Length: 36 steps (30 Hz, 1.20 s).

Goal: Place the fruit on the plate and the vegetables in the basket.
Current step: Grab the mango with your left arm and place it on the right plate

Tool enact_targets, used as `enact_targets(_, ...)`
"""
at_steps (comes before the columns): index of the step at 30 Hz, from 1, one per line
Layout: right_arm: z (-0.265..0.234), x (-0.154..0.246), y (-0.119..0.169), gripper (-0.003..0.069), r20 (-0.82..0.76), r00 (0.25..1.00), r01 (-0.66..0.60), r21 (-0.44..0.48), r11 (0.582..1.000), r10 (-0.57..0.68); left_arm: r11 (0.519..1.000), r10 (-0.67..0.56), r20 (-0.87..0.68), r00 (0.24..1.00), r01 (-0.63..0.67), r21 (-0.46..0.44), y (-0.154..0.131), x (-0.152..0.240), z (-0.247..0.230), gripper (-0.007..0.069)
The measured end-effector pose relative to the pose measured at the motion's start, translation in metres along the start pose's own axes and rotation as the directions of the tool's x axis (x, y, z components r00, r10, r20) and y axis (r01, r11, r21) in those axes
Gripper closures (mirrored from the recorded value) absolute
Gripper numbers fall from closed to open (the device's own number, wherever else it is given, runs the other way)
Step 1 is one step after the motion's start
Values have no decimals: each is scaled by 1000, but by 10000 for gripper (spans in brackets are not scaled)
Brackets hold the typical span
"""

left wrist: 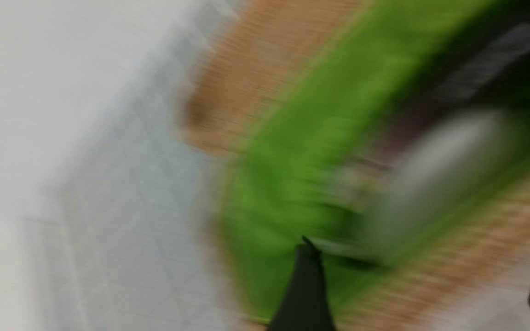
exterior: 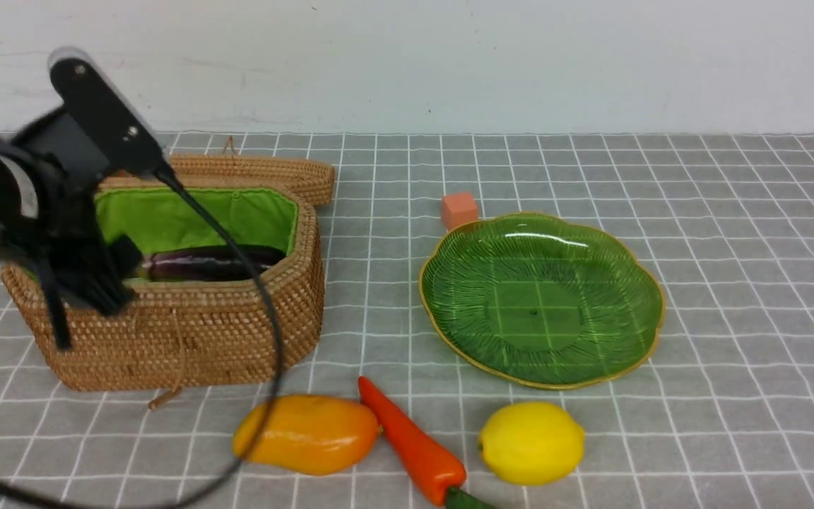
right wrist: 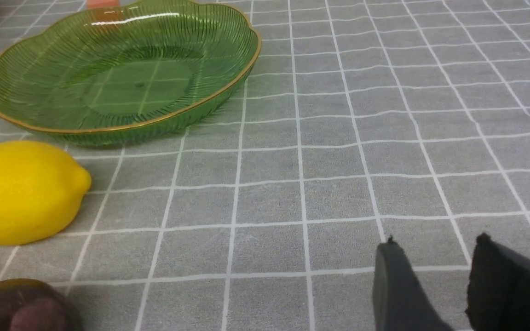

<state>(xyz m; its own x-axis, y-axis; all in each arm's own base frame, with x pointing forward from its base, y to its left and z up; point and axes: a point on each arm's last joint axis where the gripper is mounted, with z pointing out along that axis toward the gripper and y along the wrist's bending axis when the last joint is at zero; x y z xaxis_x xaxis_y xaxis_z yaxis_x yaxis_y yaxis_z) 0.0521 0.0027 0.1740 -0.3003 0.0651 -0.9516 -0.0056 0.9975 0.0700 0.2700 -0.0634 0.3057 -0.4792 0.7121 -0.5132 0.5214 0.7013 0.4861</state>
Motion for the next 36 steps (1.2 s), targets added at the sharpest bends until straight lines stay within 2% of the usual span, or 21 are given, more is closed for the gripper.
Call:
enact_targets(1,0,0,0,419,0,1000,0,0,1000,0,1000,-1,-16,1000,1,28,-3,1,0,78)
enact_targets(2,0,0,0,419,0,1000,0,0,1000,0,991,34,-55,998,-27,127,-19,0,-1,99)
enact_targets(3,0,0,0,419,0,1000,0,0,1000,0,980,65,-81,995,-48,191,-28,1,0,111)
enact_targets(4,0,0,0,419,0,1000,0,0,1000,0,938,169,-106,980,-127,321,-49,0,3,128)
enact_targets(6,0,0,0,419,0,1000,0,0,1000,0,913,222,-103,970,-169,372,-58,-1,6,132)
enact_targets(7,0,0,0,419,0,1000,0,0,1000,0,877,300,-79,951,-242,416,-68,-4,12,136)
enact_targets(11,0,0,0,419,0,1000,0,0,1000,0,833,410,6,912,-378,403,-83,-14,30,137)
enact_targets(16,0,0,0,419,0,1000,-1,0,1000,1,813,458,89,884,-458,360,-101,-27,54,111)
enact_targets(25,0,0,0,419,0,1000,0,0,1000,0,762,506,1,863,-447,468,-125,-13,96,93)
enact_targets(30,0,0,0,419,0,1000,0,0,1000,0,758,510,-10,860,-443,479,-125,-12,97,132)
enact_targets(36,0,0,0,419,0,1000,0,0,1000,0,745,519,-49,853,-424,515,-124,-12,93,132)
